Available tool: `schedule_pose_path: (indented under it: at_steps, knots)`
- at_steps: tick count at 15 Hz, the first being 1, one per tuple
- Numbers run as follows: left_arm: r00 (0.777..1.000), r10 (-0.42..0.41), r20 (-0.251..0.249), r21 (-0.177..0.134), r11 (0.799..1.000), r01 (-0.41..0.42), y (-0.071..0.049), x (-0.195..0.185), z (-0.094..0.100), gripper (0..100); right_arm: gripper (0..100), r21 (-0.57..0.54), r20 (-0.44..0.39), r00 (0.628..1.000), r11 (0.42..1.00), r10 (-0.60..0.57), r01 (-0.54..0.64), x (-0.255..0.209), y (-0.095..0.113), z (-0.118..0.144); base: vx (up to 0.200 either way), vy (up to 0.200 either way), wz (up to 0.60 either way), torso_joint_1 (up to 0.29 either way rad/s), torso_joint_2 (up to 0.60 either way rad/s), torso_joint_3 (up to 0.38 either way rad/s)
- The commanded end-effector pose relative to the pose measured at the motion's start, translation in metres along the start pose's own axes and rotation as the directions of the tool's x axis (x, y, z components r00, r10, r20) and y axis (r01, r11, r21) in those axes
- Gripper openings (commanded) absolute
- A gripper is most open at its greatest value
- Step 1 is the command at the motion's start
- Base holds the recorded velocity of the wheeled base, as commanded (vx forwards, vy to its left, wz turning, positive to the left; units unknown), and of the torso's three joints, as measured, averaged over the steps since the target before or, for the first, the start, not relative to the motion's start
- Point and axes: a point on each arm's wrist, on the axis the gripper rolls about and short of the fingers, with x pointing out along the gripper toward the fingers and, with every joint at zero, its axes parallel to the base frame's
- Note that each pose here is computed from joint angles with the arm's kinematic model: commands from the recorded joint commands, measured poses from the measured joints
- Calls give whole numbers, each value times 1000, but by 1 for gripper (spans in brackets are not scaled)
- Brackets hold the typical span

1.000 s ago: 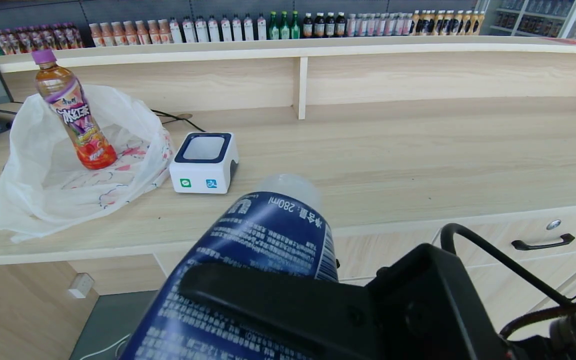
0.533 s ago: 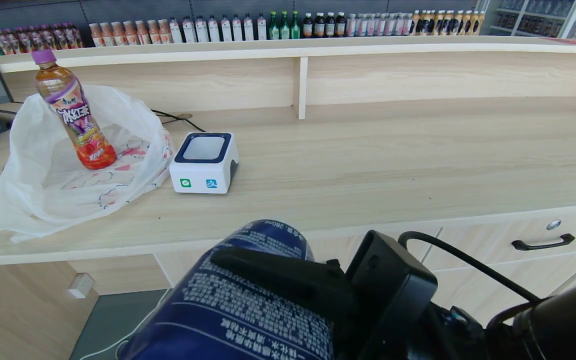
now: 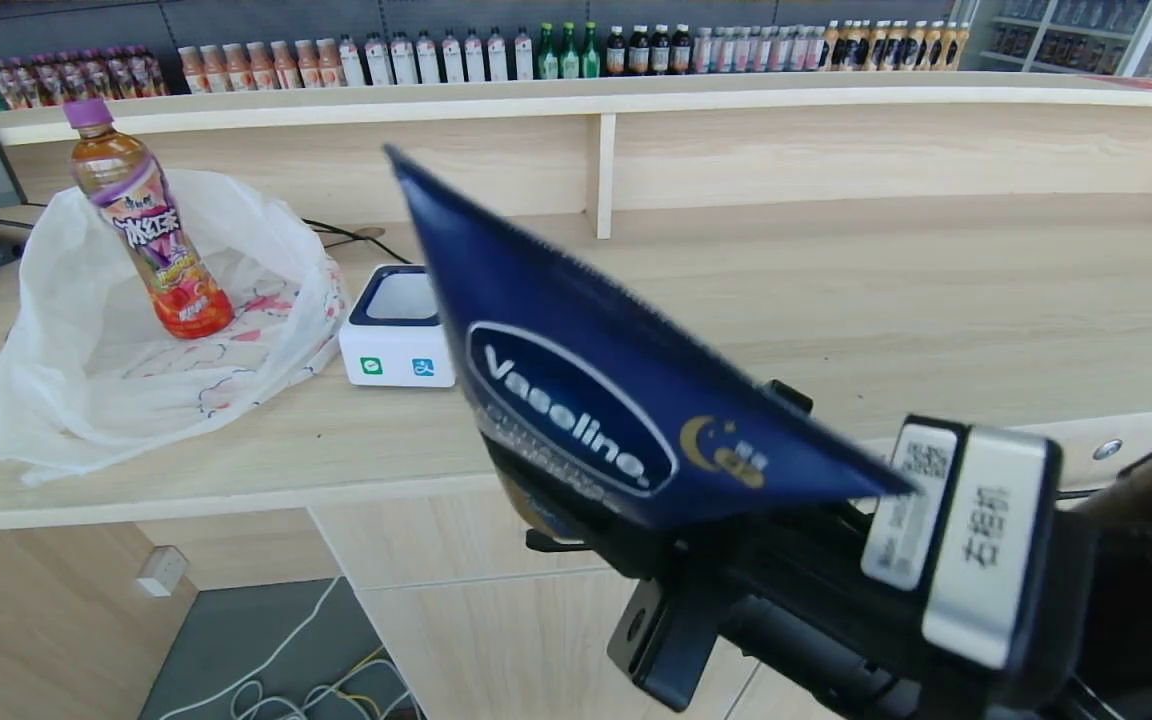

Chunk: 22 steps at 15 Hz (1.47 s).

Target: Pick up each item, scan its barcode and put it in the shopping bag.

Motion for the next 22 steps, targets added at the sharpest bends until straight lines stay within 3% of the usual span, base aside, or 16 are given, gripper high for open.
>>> schedule_pose_path:
  at_steps: [1, 4, 6, 11, 16, 22]
  knots:
    - [1000, 1, 0, 0, 1000, -1, 0, 0, 0, 100, 0, 66, -65, 993, 992, -103, 107, -8, -32, -17, 0, 0, 0, 0, 0, 0]
    - [1000, 1, 0, 0, 1000, -1, 0, 0, 0, 100, 0, 135, -122, 965, 959, -233, 248, -22, -73, -32, 0, 0, 0, 0, 0, 0]
    - [1000, 1, 0, 0, 1000, -1, 0, 0, 0, 100, 0, 124, -157, 934, 932, -321, 341, -31, -93, -39, 0, 0, 0, 0, 0, 0]
    - [1000, 1, 0, 0, 1000, -1, 0, 0, 0, 100, 0, 140, -255, 780, 776, -571, 615, -44, -105, -44, 0, 0, 0, 0, 0, 0]
    - [1000, 1, 0, -2, 1000, -1, 0, 0, 0, 100, 0, 131, -222, 767, 761, -602, 635, -39, -117, -42, 0, 0, 0, 0, 0, 0]
    - [1000, 1, -3, -3, 1000, -1, 0, 0, 0, 100, 0, 130, -202, 766, 758, -611, 639, -38, -120, -38, 0, 200, 0, 5, 2, 1]
